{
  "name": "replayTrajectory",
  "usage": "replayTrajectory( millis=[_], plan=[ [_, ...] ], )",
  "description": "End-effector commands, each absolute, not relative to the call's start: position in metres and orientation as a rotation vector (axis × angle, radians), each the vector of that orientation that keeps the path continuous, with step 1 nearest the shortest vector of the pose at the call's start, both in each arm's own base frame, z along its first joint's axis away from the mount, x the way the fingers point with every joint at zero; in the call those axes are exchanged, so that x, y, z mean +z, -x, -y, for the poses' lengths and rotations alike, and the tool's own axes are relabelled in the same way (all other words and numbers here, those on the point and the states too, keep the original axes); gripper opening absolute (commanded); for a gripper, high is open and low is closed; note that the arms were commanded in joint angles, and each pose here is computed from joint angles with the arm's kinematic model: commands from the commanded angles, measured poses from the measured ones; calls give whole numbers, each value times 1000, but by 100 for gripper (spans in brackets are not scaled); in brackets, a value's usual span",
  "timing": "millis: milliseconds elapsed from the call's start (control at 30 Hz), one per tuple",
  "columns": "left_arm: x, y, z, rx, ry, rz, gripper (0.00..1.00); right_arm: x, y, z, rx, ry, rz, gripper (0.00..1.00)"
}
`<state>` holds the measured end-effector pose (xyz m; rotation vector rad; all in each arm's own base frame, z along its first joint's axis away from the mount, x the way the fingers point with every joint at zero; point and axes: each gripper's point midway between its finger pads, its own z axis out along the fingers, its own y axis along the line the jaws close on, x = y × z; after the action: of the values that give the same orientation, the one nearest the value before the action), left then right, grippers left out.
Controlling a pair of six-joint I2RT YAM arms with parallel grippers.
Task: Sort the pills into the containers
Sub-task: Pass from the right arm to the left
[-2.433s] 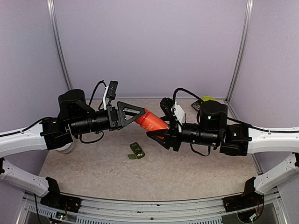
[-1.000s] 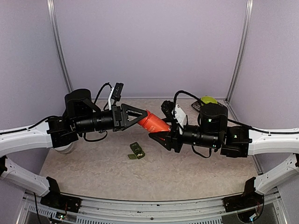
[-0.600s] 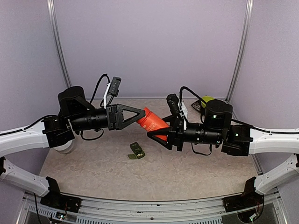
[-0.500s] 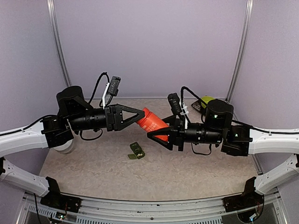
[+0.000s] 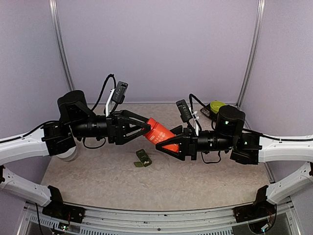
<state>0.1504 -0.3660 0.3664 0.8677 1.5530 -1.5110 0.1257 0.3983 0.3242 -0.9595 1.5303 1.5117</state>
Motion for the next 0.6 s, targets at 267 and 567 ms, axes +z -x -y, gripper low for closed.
replayTrajectory(
  millis=[267,567],
  plan=[
    [377,-144,366,-1551,-880,-1499,58,335,-125,-398,1490,981,-1468,0],
    [370,-147,369,-1530,-889,-1526,66,340,-132,-397,1465,946,-1466,0]
  ],
)
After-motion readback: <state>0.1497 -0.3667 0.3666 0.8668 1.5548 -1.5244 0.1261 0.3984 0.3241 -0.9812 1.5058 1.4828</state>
